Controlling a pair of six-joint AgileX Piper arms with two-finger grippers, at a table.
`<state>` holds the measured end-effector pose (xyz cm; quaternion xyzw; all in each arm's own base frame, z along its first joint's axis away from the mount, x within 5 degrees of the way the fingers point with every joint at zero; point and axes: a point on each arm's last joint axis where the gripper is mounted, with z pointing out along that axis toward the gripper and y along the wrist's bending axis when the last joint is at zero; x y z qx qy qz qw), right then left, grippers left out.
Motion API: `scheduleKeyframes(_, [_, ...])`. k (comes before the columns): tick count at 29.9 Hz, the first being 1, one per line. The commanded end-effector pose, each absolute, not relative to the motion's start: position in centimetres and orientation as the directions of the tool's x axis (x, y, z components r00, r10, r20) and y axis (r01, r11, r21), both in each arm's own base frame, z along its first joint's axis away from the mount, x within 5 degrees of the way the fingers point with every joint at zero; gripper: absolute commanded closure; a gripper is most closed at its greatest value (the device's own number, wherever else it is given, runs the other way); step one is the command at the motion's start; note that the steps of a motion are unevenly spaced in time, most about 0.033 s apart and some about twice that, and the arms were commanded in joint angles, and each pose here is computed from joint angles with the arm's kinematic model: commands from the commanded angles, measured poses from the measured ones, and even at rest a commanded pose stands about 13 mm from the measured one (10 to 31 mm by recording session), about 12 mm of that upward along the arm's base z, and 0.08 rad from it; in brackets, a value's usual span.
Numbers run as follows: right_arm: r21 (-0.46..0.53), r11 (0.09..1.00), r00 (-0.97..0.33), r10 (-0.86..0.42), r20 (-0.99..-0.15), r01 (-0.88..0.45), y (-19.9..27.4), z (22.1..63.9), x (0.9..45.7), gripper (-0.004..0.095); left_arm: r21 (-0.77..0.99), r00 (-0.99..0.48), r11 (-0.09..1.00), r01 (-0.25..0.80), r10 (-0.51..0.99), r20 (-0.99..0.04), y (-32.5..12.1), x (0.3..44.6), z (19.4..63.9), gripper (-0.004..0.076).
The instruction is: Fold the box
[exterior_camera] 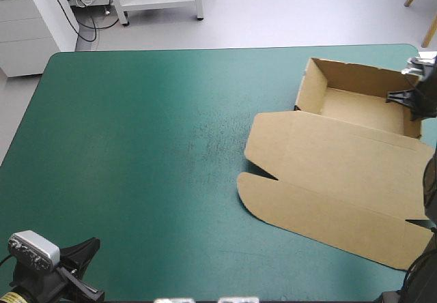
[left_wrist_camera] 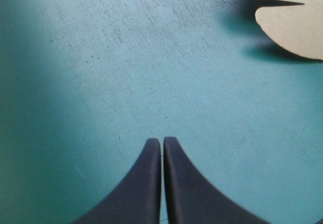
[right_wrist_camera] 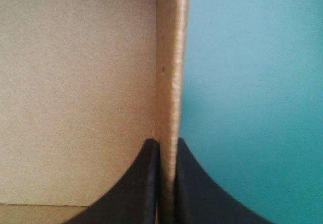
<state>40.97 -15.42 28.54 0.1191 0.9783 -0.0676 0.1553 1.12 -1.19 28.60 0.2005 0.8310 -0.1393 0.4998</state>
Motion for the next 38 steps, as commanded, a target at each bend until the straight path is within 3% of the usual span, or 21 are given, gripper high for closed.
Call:
scheduleKeyframes(1, [-0.154,0.933,-0.882,0.241,-0.404,0.326,-19.3,31.8,38.6,0.093,-0.051,-0.368,0.877,0.477,0.147,-0.918,-1.4,1.4,29.8,0.0731])
scheduleKeyframes(7, [-0.165,0.903,-0.858,0.302,-0.415,0.397,-23.0,31.9,36.6,0.093,-0.051,-0.368,0.877,0.477,0.147,-0.918,-1.4,1.4,29.8,0.0731])
scheduleKeyframes(19, [-0.157,0.894,-0.862,0.34,-0.375,0.42,-24.1,30.5,36.4,0.0899,-0.051,-0.368,0.877,0.477,0.147,-0.918,-1.4,1.4,29.8,0.0731])
scheduleKeyframes(22, [-0.159,0.894,-0.863,0.339,-0.375,0.42,-24.1,30.5,36.4,0.0788,-0.051,-0.368,0.877,0.477,0.147,-0.918,-1.4,1.4,29.8,0.0731])
scheduleKeyframes(27, [-0.17,0.892,-0.865,0.335,-0.374,0.419,-24.1,30.6,36.4,0.0506,-0.051,-0.368,0.877,0.477,0.147,-0.918,-1.4,1.4,29.8,0.0731])
scheduleKeyframes(31, [-0.167,0.89,-0.855,0.332,-0.398,0.423,-23.8,31.7,36.0,0.0455,-0.051,-0.368,0.877,0.477,0.147,-0.918,-1.4,1.4,29.8,0.0731])
scheduleKeyframes(38, [-0.072,0.907,-0.784,0.317,-0.534,0.415,-21.3,37.3,34.0,0.0456,-0.051,-0.368,0.877,0.477,0.147,-0.918,-1.4,1.4,29.8,0.0731])
